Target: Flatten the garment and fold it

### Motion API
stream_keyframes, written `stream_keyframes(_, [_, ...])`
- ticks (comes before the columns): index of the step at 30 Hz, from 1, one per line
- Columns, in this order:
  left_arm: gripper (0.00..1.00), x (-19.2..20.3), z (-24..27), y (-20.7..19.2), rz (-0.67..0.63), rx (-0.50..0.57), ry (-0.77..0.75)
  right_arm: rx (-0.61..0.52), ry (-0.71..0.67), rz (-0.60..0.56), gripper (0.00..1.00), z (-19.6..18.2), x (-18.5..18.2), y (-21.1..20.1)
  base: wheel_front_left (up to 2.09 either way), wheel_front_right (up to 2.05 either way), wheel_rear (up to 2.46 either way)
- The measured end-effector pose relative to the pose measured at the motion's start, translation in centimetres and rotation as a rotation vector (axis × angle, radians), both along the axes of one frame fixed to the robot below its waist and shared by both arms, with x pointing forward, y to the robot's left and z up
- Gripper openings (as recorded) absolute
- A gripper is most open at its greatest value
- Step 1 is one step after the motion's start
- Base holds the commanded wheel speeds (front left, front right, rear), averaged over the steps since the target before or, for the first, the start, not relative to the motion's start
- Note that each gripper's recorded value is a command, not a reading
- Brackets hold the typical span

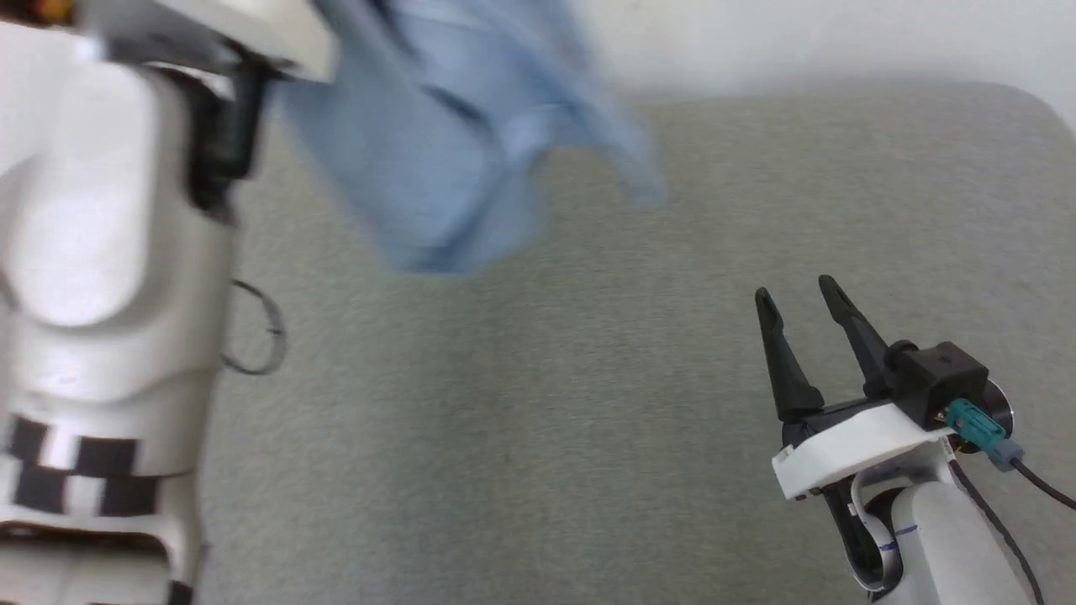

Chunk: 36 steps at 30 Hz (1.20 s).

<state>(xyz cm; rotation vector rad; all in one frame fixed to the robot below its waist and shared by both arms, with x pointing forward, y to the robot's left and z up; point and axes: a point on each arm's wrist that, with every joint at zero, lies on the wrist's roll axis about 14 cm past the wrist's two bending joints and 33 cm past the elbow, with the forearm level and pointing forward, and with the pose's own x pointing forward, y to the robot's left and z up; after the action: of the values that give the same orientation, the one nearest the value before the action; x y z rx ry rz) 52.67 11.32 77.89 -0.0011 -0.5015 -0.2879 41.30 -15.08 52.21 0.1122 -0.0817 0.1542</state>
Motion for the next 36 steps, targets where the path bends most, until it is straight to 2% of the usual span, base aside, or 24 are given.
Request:
stream_keyframes(3, [0.0,0.2,-1.5,-5.0,-0.118,-0.016,0.047,-0.001,-0.001,-0.049,1.0,0.2,-1.0,-1.8,0.0,0.0,0.0])
stream_keyframes(6, [0.0,0.1,-5.1,-9.3,-0.221,-0.022,0.152,0.002,0.01,-0.1,1.0,-0.1,-2.3,-3.5,0.0,0.0,0.0])
stream_keyframes(12, [0.0,-2.7,-19.3,-16.5,-0.399,0.061,0.568,-0.003,0.022,-0.188,1.0,-0.4,-4.2,-6.3,0.0,0.0,0.0])
stream_keyframes(17, [0.0,-8.3,-31.8,-17.7,-0.47,0.229,0.979,-0.006,0.023,-0.224,1.0,-0.4,-4.8,-7.5,0.0,0.0,0.0])
stream_keyframes(21, [0.0,-11.3,-36.1,-16.5,-0.473,0.29,1.157,-0.005,0.024,-0.208,1.0,-0.4,-4.4,-7.0,0.0,0.0,0.0])
stream_keyframes(22, [0.34,-11.7,-36.4,-16.2,-0.47,0.288,1.181,-0.004,0.024,-0.2,1.0,-0.4,-4.3,-6.7,0.0,0.0,0.0])
stream_keyframes(23, [0.92,-12.0,-36.6,-15.9,-0.468,0.282,1.195,-0.002,0.024,-0.192,1.0,-0.4,-4.2,-6.5,0.0,0.0,0.0])
stream_keyframes(24, [1.0,-12.1,-36.6,-15.7,-0.466,0.268,1.198,-0.001,0.024,-0.186,1.0,-0.4,-4.0,-6.3,0.0,0.0,0.0])
stream_keyframes(30, [1.0,-10.6,-33.1,-13.6,-0.415,0.093,1.024,0.003,0.018,-0.155,1.0,-0.3,-3.2,-5.3,0.0,0.0,0.0])
stream_keyframes(33, [1.0,-9.8,-31.1,-11.1,-0.336,-0.009,0.909,0.003,0.014,-0.133,1.0,-0.1,-2.7,-4.6,0.0,0.0,0.0])
stream_keyframes(36, [1.0,-8.9,-29.0,-7.1,-0.204,-0.082,0.76,0.004,0.003,-0.115,1.0,0.3,-2.3,-4.0,0.0,0.0,0.0])
